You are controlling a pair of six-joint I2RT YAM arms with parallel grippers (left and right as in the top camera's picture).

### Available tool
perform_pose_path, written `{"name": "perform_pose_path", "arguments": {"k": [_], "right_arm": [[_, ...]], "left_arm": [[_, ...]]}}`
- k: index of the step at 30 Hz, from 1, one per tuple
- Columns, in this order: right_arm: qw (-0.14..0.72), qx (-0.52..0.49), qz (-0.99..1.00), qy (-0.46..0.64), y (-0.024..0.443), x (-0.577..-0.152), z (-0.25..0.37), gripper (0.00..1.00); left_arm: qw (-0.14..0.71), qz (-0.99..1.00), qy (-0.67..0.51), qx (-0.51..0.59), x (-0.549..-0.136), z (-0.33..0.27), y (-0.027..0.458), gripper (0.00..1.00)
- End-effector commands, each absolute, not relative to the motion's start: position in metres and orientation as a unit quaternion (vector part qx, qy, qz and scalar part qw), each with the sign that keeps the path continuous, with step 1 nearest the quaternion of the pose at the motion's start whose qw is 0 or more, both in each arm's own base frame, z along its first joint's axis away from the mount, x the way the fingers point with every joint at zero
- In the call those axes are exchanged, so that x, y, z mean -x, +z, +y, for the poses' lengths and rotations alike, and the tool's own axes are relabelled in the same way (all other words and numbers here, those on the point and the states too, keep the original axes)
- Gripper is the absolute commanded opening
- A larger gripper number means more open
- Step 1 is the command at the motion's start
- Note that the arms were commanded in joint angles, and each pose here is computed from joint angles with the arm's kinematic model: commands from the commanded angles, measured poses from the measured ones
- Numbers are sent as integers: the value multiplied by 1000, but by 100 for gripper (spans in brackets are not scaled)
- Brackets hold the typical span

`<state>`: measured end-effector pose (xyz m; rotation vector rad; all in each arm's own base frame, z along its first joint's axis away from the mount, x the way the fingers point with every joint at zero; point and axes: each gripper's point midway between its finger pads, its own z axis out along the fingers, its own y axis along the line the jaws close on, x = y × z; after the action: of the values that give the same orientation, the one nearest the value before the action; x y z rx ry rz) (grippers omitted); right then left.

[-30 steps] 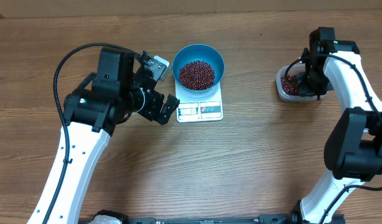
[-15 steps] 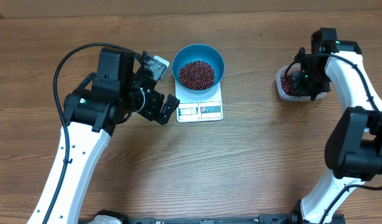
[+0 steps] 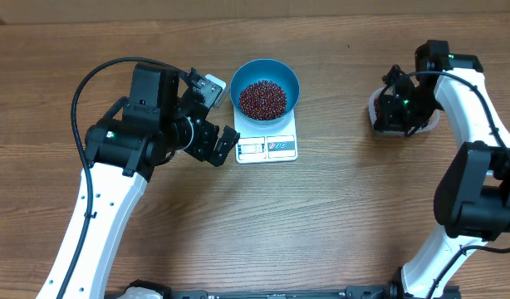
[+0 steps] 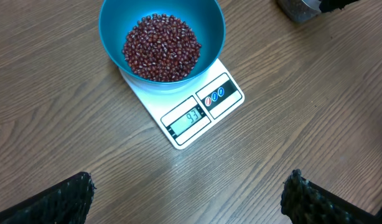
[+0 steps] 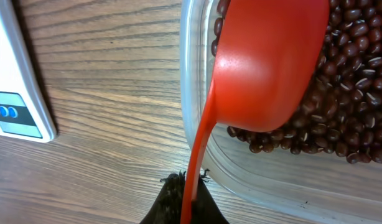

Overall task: Scoop item into bowl and weigh 150g on scale
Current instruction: 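Lower the red scoop into the beans and scoop with the right gripper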

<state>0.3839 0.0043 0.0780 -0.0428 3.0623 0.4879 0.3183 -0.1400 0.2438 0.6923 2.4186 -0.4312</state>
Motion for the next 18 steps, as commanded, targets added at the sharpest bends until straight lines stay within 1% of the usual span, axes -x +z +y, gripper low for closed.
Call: {"name": "perform_pose_path", "arguments": {"k": [1, 11, 18], "right_arm": [[20, 0, 973, 228, 80, -384, 17, 4], [66, -88, 937, 331, 101, -391, -21, 4], [95, -134, 914, 370, 112, -389, -53, 4]], "left_arm": [[296, 903, -163, -267, -321, -141, 248, 99], [296, 903, -163, -267, -321, -141, 248, 100], [296, 903, -162, -267, -321, -141, 248, 100]]}}
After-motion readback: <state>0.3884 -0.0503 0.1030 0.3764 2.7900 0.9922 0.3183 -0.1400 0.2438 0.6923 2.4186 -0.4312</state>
